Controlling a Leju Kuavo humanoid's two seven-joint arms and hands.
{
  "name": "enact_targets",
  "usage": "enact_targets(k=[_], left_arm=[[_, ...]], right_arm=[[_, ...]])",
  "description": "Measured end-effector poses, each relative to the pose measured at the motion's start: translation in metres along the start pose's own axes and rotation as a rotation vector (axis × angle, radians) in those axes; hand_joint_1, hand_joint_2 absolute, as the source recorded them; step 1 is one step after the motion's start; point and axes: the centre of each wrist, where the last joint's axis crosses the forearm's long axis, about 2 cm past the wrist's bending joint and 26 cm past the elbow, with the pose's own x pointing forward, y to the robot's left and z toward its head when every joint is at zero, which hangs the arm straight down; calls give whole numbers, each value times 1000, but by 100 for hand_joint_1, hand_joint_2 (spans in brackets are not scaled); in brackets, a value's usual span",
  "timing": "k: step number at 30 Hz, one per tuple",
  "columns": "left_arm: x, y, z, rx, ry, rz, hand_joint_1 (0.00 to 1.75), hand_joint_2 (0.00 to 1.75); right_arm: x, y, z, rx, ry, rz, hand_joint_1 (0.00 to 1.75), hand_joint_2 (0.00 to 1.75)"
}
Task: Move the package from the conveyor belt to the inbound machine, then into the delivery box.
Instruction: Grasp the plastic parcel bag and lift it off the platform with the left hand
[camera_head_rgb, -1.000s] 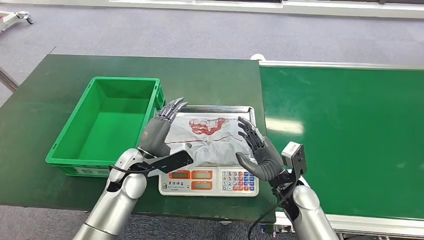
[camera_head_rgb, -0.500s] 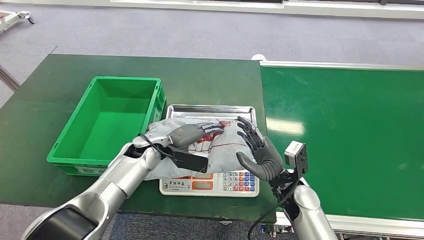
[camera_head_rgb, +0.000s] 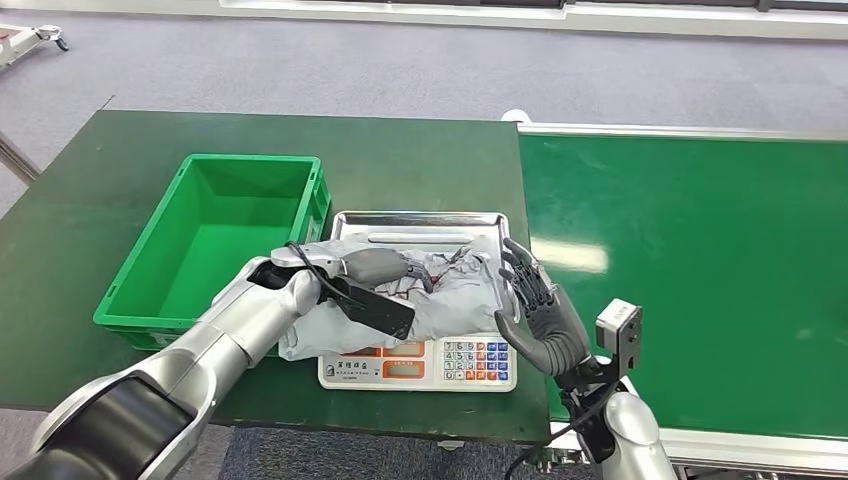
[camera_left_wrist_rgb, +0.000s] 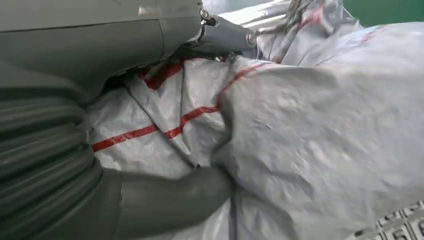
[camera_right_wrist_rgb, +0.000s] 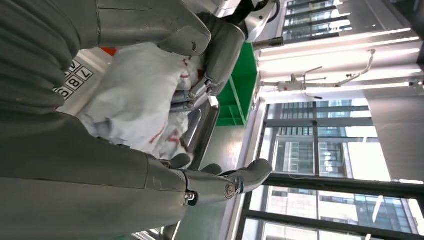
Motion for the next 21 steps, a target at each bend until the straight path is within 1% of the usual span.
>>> enact_targets(k=[9,11,16,21], left_arm=[[-1,6,3,8,10,-18,175,175],[0,13,6,32,8,-28,175,175],[6,41,19,69,13,-52,175,175],[8,47,22,79,9,-72,175,175]], right_arm=[[2,0,3,-11,-3,4,0,175],[2,0,5,-20,-1,6,0,175],[2,1,12,-36,4,4,0,175],[4,1,12,-37,-1,6,0,175]])
